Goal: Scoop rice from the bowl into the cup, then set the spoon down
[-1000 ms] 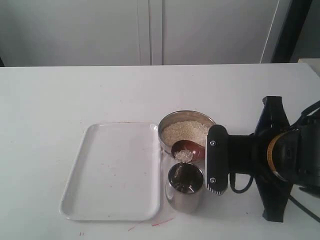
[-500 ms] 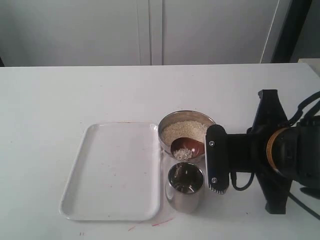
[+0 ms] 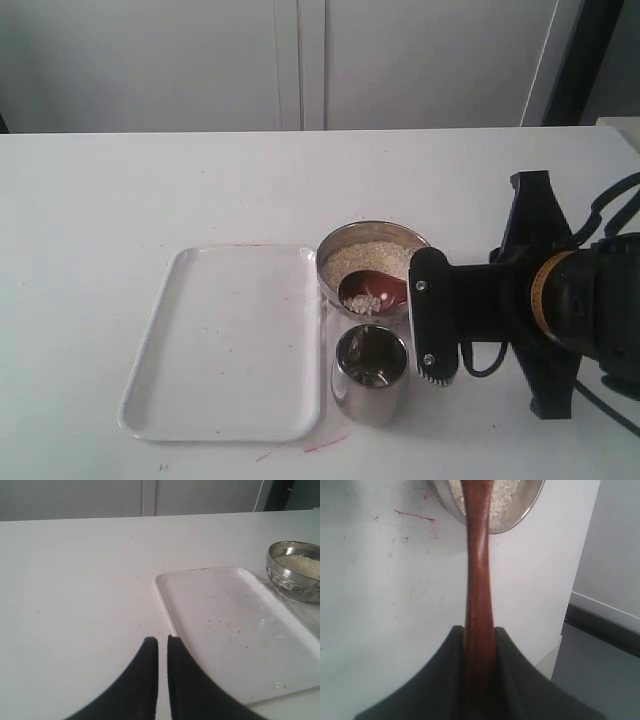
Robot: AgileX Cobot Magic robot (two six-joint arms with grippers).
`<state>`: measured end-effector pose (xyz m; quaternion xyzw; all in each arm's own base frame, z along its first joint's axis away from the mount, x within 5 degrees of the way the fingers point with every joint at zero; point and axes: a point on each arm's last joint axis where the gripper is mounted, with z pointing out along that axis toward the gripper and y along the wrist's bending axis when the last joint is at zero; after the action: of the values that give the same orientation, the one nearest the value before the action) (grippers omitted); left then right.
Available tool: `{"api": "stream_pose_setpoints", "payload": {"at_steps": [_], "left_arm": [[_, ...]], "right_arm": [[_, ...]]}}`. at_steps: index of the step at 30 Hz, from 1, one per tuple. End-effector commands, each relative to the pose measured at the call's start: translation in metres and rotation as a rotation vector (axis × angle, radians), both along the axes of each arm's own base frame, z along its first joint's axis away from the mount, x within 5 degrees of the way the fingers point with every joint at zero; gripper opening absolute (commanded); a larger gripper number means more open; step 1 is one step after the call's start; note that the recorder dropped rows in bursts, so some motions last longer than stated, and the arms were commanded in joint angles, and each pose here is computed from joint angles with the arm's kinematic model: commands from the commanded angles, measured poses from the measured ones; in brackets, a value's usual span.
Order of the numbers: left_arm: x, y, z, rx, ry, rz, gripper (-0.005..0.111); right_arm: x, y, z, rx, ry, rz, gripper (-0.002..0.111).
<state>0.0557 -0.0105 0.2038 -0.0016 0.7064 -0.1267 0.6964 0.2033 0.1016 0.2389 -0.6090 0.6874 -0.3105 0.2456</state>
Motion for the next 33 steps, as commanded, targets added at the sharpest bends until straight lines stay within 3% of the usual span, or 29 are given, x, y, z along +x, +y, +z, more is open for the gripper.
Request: {"api": "stream_pose_setpoints", "payload": {"at_steps": [1,13,23,33], "left_arm": [[0.0,0.0,0.003,-0.008,-0.009,-0.007,0.014],[0.0,0.0,0.003,-0.008,-0.009,-0.007,0.014],[0.0,0.0,0.003,-0.008,-0.009,-0.007,0.014],[0.0,0.0,0.003,-0.008,-0.009,-0.007,0.014]], "right_arm": [[-0.002,-0.002,0.0,-0.013,0.001,-0.002,0.0],[-0.006,-0.002,-0.003,0.023,0.052,-0.043,0.0],[-0.019,-0.007,0.015,0.037,0.011,-0.014,0.0],[-0.021,-0.01,0.012,-0.018,0.011,0.019,0.0]]}}
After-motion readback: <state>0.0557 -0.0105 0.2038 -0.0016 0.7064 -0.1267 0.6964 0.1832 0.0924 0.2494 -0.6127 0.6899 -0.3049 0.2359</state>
